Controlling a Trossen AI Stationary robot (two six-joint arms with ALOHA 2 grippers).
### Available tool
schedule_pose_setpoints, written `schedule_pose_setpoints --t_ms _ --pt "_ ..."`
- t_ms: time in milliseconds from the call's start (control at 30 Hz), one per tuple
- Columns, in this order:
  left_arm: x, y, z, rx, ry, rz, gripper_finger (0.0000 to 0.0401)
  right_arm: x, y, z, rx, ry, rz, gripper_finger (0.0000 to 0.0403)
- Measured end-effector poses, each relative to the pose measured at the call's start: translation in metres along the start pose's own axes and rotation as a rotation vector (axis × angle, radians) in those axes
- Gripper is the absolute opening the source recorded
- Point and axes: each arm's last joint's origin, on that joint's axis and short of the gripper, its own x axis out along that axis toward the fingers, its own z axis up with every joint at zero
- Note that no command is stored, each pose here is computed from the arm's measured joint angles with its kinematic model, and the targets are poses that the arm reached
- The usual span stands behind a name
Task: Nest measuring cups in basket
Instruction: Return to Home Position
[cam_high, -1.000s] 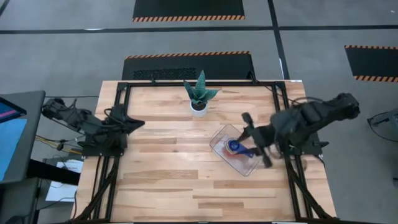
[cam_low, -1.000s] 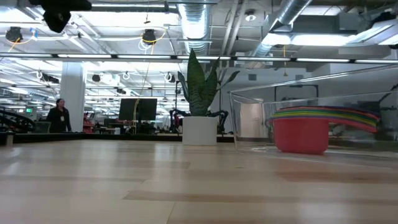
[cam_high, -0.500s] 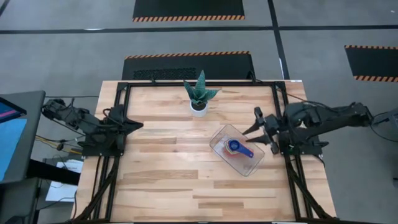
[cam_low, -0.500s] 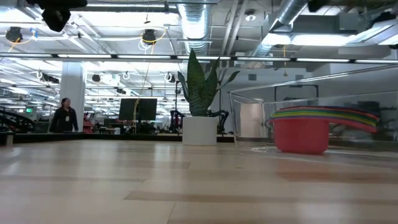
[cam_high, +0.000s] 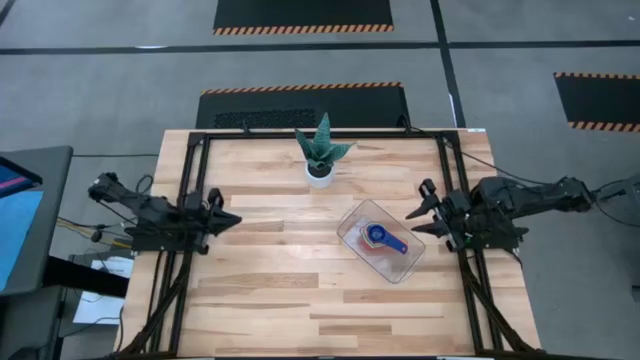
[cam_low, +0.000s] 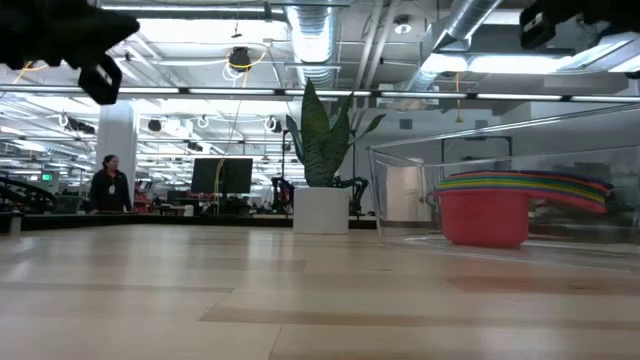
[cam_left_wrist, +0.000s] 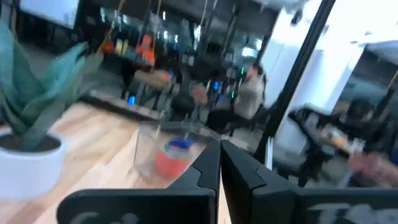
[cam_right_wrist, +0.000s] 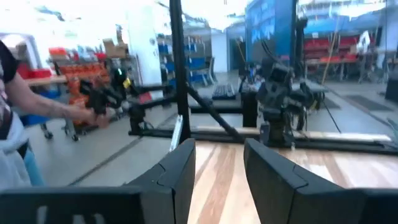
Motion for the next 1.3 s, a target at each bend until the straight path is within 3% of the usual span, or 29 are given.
schedule_pose_setpoints --t_ms 300,633,833,1000,1200,1300 --pt "0.004 0.009 -0.012 0.012 -0.060 0.043 0.0000 -0.012 -0.003 -0.024 0.047 -0.065 -0.044 0.0161" --pt "0.006 0.019 0.004 0.141 -0.207 0.090 0.0000 -0.014 -0.009 -0.047 0.038 -0.037 -0.214 0.0161" --pt "0.007 0.025 0.005 0.127 -0.207 0.095 0.0000 -0.016 -0.013 -0.071 0.040 -0.076 -0.257 0.0161" --pt "0.007 0.029 0.006 0.124 -0.216 0.114 0.0000 -0.017 -0.017 -0.072 0.033 -0.061 -0.294 0.0161" --pt "0.007 0.035 0.009 0.167 -0.234 0.188 0.0000 -0.022 -0.028 -0.076 0.011 -0.018 -0.437 0.0161" --pt "0.008 0.039 0.005 0.169 -0.185 0.201 0.0000 -0.025 -0.033 -0.083 0.058 0.036 -0.490 0.0161"
